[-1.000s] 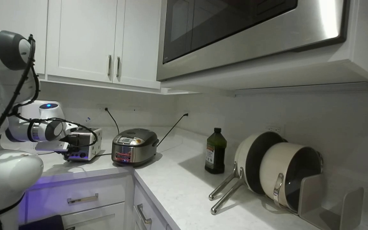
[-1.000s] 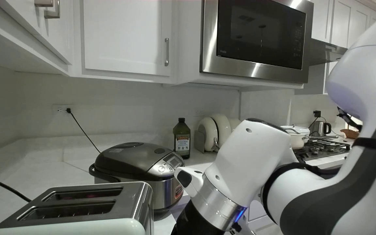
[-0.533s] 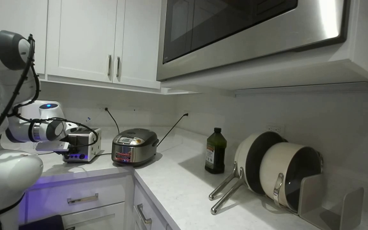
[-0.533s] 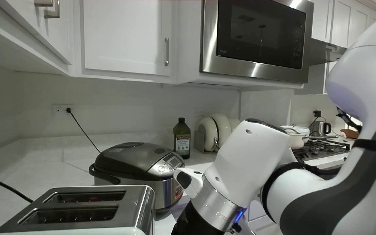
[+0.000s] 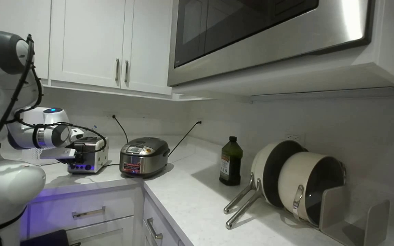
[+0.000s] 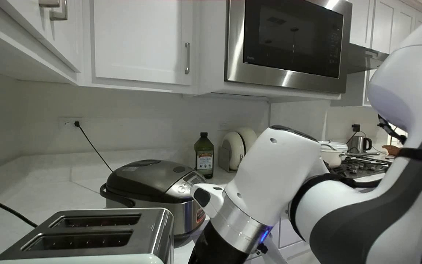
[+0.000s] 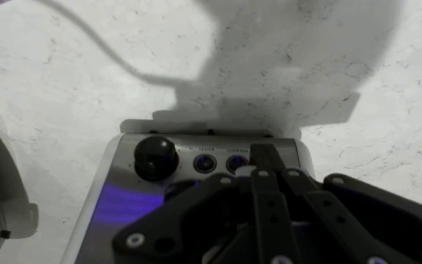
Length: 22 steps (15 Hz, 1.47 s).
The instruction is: Turn on the toaster and turn it off
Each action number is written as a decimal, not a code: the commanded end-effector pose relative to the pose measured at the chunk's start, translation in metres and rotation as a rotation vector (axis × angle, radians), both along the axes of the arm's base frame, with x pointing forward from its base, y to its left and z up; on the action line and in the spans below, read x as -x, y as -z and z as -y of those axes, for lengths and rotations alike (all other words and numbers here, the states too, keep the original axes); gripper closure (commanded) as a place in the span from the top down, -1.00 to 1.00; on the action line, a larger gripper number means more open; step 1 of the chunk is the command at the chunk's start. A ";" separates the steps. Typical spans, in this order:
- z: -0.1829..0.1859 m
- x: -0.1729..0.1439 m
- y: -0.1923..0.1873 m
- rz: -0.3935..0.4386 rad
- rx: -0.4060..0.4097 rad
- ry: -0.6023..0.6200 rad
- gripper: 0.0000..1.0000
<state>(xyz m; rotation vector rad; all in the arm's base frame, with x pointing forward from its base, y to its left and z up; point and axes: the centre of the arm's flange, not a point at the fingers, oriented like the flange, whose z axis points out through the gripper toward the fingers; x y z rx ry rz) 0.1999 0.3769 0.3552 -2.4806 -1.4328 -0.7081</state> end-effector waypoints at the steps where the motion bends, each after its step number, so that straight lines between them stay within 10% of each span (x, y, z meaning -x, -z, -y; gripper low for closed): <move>1: -0.005 -0.004 -0.004 -0.053 0.057 0.012 -1.00; 14: -0.006 -0.015 -0.005 -0.128 0.142 0.056 -1.00; 22: 0.044 -0.048 -0.060 -0.249 0.364 0.223 -1.00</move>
